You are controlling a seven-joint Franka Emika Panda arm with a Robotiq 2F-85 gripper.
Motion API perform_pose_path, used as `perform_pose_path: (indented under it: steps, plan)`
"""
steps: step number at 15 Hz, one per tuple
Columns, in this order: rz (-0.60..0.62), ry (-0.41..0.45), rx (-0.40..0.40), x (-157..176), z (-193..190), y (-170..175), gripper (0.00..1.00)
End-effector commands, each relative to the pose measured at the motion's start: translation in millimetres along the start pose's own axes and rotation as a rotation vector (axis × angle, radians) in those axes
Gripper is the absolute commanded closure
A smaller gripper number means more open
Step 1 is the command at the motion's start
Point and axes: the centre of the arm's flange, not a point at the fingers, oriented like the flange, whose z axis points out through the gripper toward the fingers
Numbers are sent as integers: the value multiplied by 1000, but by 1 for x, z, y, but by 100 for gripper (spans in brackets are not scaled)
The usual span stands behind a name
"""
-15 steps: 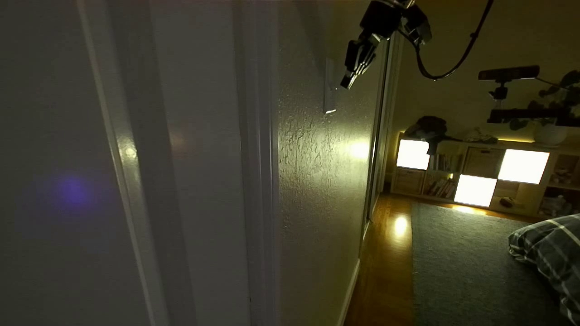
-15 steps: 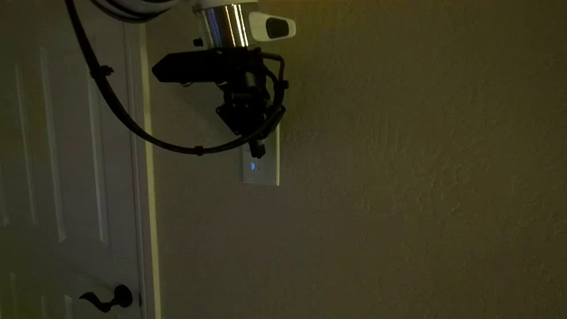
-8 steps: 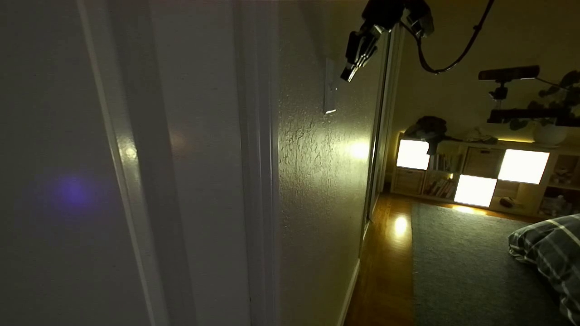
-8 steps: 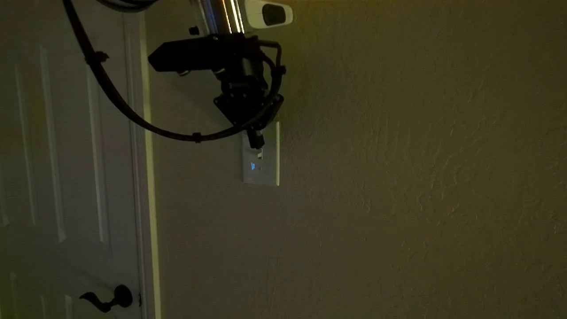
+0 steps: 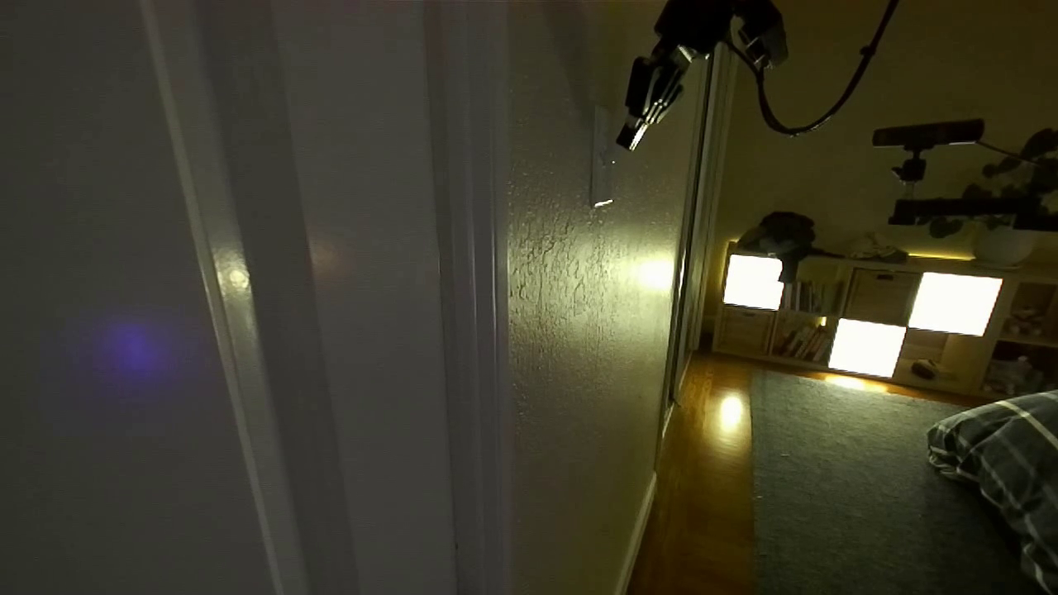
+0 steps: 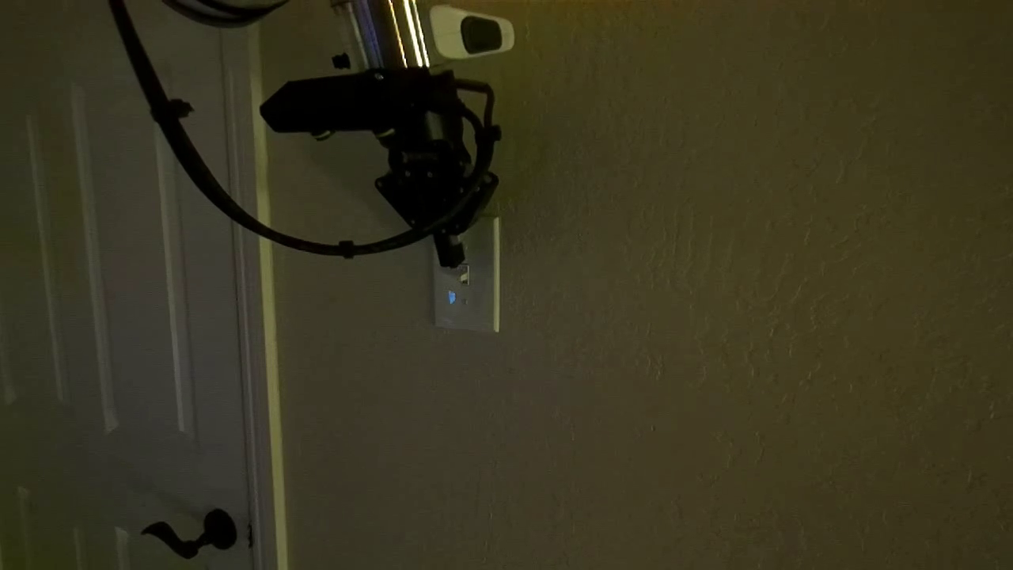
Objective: Turn off the light
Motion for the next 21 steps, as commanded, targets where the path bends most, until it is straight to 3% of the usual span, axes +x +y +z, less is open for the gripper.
perform_pose_path:
  steps: [1,21]
  plan:
    - [-11,3,10,-5,0,0,93]
    - [5,-40,14,-14,22,7,93]
